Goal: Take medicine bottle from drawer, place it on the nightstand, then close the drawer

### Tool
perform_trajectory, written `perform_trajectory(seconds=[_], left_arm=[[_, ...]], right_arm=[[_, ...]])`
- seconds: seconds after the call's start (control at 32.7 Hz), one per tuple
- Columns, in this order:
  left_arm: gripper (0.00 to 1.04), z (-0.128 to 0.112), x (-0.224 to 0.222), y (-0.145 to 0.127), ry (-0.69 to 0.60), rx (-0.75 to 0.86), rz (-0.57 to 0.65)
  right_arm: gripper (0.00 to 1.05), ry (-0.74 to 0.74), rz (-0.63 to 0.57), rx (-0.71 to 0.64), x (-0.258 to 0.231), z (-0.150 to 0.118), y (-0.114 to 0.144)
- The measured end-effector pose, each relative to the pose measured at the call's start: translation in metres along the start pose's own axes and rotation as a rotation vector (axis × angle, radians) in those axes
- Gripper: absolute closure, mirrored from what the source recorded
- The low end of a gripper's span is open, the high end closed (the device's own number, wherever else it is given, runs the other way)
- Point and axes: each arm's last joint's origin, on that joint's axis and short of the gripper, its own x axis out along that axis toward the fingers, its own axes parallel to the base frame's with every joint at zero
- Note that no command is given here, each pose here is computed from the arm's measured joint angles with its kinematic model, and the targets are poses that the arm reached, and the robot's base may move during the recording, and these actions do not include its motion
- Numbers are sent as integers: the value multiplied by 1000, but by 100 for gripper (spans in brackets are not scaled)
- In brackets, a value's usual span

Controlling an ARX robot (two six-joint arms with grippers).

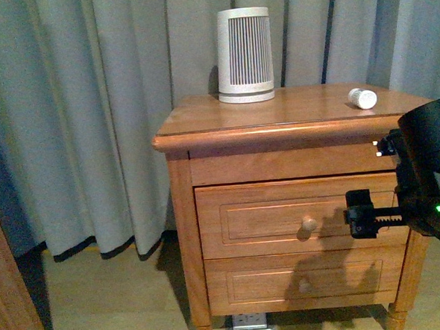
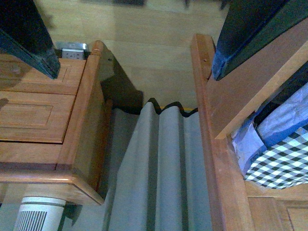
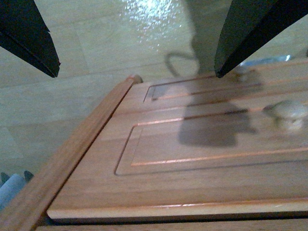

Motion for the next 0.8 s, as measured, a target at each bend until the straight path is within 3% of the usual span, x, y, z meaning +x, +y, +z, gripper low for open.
perform_trajectory(seconds=[0.12, 0.21, 0.37, 0.64, 0.8], left_arm=[[7, 0, 0, 0, 0, 0, 0], [7, 0, 0, 0, 0, 0, 0], [7, 0, 0, 0, 0, 0, 0], [7, 0, 0, 0, 0, 0, 0], [7, 0, 0, 0, 0, 0, 0]], right_arm=[[7, -50, -5, 83, -56, -3, -21], [7, -150, -32, 146, -102, -7, -50], [7, -300, -118, 204, -174, -35, -95], [7, -319, -142, 160, -231, -92, -109], [7, -322, -134, 144, -247, -105, -111]])
